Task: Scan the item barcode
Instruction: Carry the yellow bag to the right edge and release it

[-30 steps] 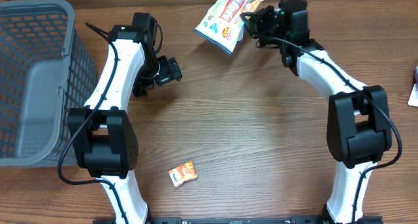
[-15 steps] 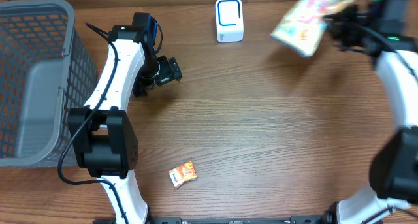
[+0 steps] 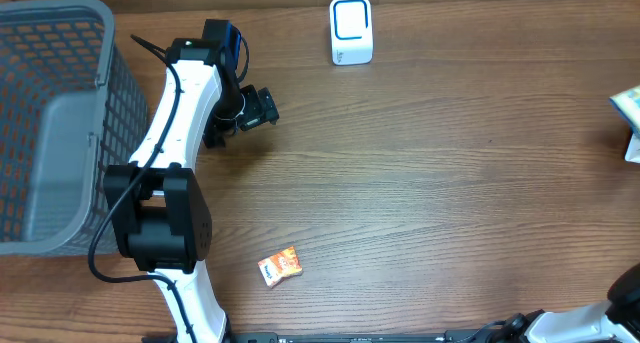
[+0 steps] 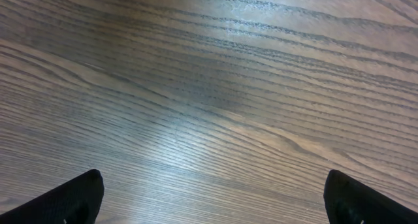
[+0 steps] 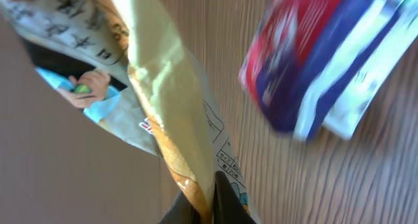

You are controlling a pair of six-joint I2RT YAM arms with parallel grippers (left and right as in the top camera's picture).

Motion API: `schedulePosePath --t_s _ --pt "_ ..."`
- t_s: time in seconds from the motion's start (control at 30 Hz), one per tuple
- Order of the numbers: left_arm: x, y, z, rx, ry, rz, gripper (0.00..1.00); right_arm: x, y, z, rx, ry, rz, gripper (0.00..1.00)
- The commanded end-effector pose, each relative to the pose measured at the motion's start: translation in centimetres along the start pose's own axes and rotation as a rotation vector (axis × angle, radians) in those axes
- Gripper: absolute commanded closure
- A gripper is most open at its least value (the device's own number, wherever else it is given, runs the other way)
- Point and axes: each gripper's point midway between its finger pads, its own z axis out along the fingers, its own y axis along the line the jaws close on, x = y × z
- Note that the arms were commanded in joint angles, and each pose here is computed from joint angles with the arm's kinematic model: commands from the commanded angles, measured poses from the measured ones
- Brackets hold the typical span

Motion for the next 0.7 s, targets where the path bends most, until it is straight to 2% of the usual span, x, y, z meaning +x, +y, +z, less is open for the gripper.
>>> schedulePosePath --t_s 0.0,0.13,0.2,0.23,0.3,0.33,0.43,0.53,0.67 --pt "-0.5 0.0 -0.5 0.007 -0.014 -0.001 0.00 -3.5 -1.9 0.6 0.014 -0.064 0.022 0.96" --pt "-0.5 0.0 -0.4 0.007 -0.014 0.000 0.00 -5.1 -2.9 1.0 0.015 -0.092 0.043 0.94" --pt "-0.5 0.0 -0.5 0.007 -0.014 -0.001 0.00 -5.8 -3.2 0.8 0.015 -0.105 0.039 0.77" --pt "-0.5 0.0 -0.5 0.007 -0.014 -0.001 0.00 -5.9 -3.3 0.7 0.014 -0.108 0.034 0.75" --pt "-0.5 0.0 -0.4 0.007 -0.014 0.000 0.00 -6.5 -3.4 0.3 0.004 -0.109 0.009 0.53" --pt "-0.5 0.0 -0.5 0.007 -0.014 -0.001 0.00 -6.6 -3.1 -0.1 -0.022 -0.094 -0.002 0.47" --pt "-0.5 0.0 -0.5 0.007 -0.014 -0.001 0.00 -6.9 -2.6 -1.1 -0.077 -0.054 0.015 0.44" --pt "-0.5 0.0 -0.4 0.007 -0.014 0.000 0.00 -6.7 -0.5 -3.1 -0.208 0.033 0.016 0.43" --pt "-0.5 0.0 -0.4 0.007 -0.014 0.000 0.00 -5.3 2.2 -5.7 -0.327 0.122 0.000 0.32"
